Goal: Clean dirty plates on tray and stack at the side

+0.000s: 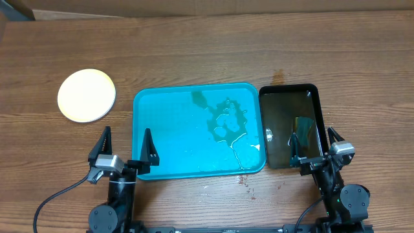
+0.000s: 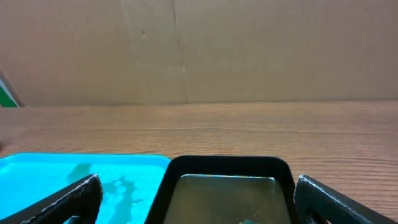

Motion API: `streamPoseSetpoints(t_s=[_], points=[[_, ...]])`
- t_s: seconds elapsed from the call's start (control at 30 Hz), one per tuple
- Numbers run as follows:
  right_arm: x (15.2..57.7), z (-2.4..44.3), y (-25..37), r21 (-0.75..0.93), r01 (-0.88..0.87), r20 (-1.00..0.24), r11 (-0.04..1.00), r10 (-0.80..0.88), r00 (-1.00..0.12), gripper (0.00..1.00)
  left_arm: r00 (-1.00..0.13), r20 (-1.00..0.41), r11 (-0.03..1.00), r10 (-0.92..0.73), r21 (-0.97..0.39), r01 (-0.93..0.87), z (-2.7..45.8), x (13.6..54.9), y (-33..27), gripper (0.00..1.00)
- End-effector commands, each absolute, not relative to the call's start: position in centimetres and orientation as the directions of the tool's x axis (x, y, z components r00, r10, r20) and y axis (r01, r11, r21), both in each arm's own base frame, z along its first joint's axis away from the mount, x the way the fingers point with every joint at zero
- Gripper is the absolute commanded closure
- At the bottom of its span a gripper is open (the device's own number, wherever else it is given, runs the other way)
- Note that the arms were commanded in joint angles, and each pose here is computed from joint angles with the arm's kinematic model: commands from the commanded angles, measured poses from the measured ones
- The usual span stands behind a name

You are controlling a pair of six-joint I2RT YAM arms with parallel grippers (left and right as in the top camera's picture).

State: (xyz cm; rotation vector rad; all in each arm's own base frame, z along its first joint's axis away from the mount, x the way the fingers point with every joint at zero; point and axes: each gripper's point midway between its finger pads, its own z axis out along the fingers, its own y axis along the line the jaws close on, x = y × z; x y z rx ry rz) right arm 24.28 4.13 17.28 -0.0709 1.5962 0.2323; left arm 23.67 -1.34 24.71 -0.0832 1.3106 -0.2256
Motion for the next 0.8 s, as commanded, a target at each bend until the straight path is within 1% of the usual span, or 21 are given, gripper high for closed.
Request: streamPoseSetpoints(t_s=[0.0,0.1,0.13,0.23,0.33,0.6,0.63,0.77], points=[[24.3,17.0,3.8,0.101,-0.174,-0.995,0.98,0.095,-0.038,0.0,0.207,-0.953,0.973,-0.221,-0.202,0.109,23.0,24.0,-1.0,0.0],[24.3,17.0,3.8,0.101,-0.174,-0.995,0.98,0.095,-0.038,0.0,0.137,-0.966,0.974,-0.219,-0.208,0.092,21.3,24.4,-0.9,0.0],[24.3,17.0,3.8,0.101,-0.174,-0.995,0.98,0.095,-0.038,0.0,0.093,-0.973,0.976,-0.209,-0.202,0.079,20.1,24.5,-0.9,0.0],[24.3,17.0,3.8,0.101,-0.174,-0.995,0.98,0.095,-0.038,0.0,0.004,-0.988,0.987,-0.153,-0.152,0.055,17.8,24.7,-0.8,0.0],[24.3,17.0,3.8,0.101,-0.174,-0.995,0.98,0.095,-0.038,0.0,-0.079,-0.995,0.996,-0.065,-0.069,0.048,15.6,24.6,-0.8,0.0],[24.3,17.0,3.8,0.101,-0.175,-0.995,0.979,0.095,-0.038,0.0,-0.06,-0.974,0.975,0.216,0.212,0.065,15.7,24.6,-0.7,0.0],[24.3,17.0,3.8,0.101,-0.175,-0.995,0.979,0.095,-0.038,0.0,-0.059,-0.97,0.971,0.236,0.232,0.066,15.7,24.6,-0.7,0.0],[24.3,17.0,3.8,0.101,-0.174,-0.995,0.98,0.095,-0.038,0.0,-0.058,-0.969,0.97,0.239,0.235,0.066,15.7,24.6,-0.7,0.0]])
